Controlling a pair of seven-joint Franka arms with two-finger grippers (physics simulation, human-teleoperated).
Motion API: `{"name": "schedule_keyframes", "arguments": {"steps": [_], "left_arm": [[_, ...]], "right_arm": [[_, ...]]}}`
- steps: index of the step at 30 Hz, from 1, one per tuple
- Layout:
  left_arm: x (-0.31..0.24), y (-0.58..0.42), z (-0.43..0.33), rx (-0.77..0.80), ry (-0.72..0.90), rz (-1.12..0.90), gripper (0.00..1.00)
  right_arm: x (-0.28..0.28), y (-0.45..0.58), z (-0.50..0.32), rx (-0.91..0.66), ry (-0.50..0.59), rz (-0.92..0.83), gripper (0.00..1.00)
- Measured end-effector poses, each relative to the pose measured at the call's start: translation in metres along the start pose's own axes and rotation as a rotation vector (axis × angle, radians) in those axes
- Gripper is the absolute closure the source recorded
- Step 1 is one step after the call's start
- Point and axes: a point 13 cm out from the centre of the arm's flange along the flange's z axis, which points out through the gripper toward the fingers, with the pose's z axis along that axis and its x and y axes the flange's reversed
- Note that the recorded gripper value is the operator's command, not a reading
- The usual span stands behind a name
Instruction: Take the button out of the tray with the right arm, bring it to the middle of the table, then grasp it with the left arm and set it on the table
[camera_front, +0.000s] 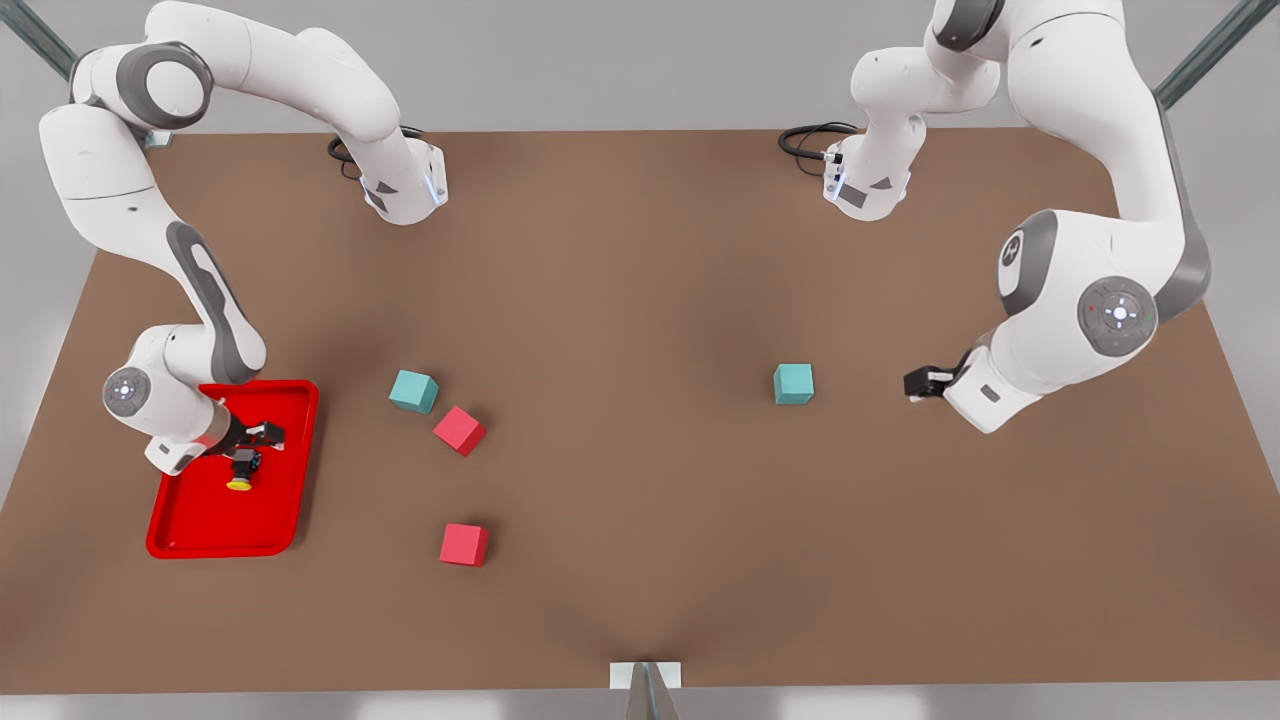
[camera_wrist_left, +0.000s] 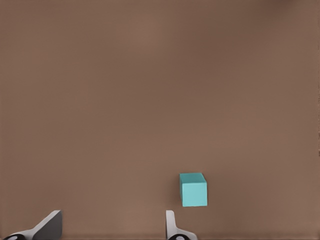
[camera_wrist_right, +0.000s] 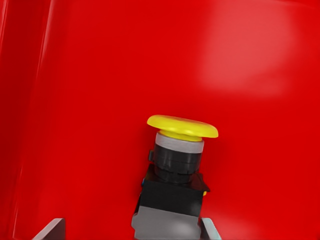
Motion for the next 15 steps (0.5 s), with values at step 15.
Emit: {"name": "schedule_keyframes", "arguments": {"steps": [15], "left_arm": [[0.004,-0.005,-0.001,-0.004,0.009,0.012,0.00]], "right_arm": [[-0.028,-0.007,-0.008,0.025,-0.029,-0.005,0.00]]}}
